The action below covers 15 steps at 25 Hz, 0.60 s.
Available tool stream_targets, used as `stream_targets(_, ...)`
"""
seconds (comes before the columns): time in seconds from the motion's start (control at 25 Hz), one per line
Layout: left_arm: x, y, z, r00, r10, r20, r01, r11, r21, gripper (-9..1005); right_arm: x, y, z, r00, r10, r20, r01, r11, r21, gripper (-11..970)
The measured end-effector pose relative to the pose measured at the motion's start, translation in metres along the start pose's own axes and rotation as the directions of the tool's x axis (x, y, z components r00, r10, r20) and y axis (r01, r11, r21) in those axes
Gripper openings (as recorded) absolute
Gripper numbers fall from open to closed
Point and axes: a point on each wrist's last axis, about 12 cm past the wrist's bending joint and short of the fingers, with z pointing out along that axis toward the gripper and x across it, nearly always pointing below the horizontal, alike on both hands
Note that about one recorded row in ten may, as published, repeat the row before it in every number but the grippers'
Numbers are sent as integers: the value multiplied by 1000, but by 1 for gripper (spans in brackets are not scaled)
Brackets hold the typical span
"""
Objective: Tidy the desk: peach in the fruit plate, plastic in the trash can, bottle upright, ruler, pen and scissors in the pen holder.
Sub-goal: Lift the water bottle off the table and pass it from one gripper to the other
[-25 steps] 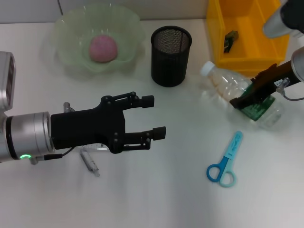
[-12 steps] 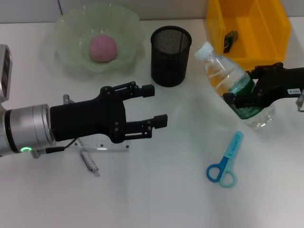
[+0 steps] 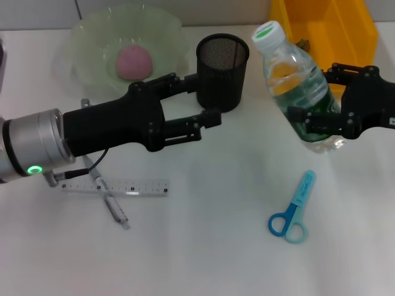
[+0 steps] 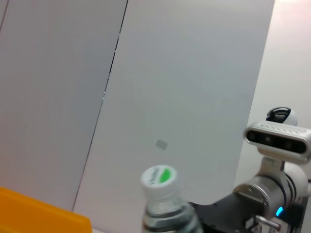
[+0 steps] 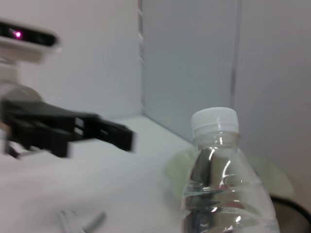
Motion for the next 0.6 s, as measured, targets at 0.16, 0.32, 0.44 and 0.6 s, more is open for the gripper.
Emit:
stream_targets(0.16, -1, 2, 6, 999, -36, 25, 35, 999, 7, 784, 4, 8, 2, 995, -29, 97, 34, 998, -57, 762)
stream_targets(0.32, -3, 3, 10, 998, -50, 49, 49, 999, 14, 783, 10, 14, 7, 989, -42, 140, 58, 992, -109, 762)
stream_targets(0.44, -4, 4, 11, 997, -49, 55, 48, 999, 18, 783, 13, 17, 11, 984, -45, 170, 69, 988, -138, 762)
stream_targets(0.6, -5, 3, 12, 997, -51, 60, 49, 999, 22, 783, 15, 19, 16, 976, -24, 216, 61, 985, -163, 762)
